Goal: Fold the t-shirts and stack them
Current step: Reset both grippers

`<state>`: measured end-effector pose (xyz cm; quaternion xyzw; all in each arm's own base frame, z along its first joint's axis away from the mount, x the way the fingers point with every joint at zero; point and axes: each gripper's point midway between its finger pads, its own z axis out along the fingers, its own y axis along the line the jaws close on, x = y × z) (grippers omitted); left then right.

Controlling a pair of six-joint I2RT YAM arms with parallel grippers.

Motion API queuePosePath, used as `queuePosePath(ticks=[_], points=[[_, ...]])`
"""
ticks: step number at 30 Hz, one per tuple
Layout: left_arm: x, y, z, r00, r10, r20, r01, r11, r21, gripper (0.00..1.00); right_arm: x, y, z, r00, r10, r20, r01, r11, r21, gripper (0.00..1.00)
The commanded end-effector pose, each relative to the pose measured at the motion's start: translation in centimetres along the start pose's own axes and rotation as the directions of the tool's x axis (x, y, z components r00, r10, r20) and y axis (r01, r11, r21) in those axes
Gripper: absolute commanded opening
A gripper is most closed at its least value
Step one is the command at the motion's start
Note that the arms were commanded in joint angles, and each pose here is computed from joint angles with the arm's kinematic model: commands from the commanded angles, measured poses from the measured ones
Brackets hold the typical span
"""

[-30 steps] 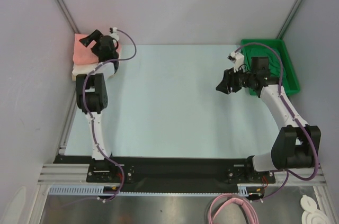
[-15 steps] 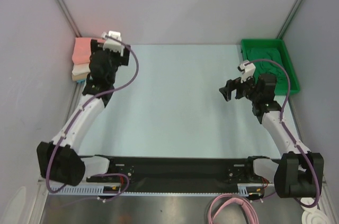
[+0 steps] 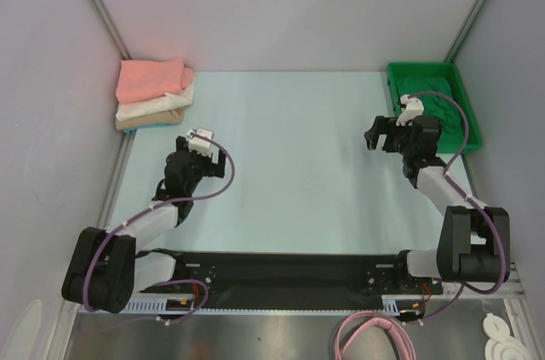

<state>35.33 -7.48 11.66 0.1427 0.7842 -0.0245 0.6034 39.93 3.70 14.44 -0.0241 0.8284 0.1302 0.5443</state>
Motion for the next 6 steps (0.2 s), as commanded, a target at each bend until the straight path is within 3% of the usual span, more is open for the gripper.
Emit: queuePosePath(ticks=[1,6], points=[[-4.8,-1.3,-0.7,0.975,-0.018,0.222,0.001,0.997,0.076,1.0,-3.3,-0.6,0.1,0.996,0.001,0.091,-0.003,1.0,0.02,1.0],[-3.2,-2.1,-1.4,0.973,0.034,0.227,-0.06,0.992,0.108,1.0,-4.7,-2.0,-0.4,0.993,0.007,0.115,-0.016,0.997,0.078,1.0]])
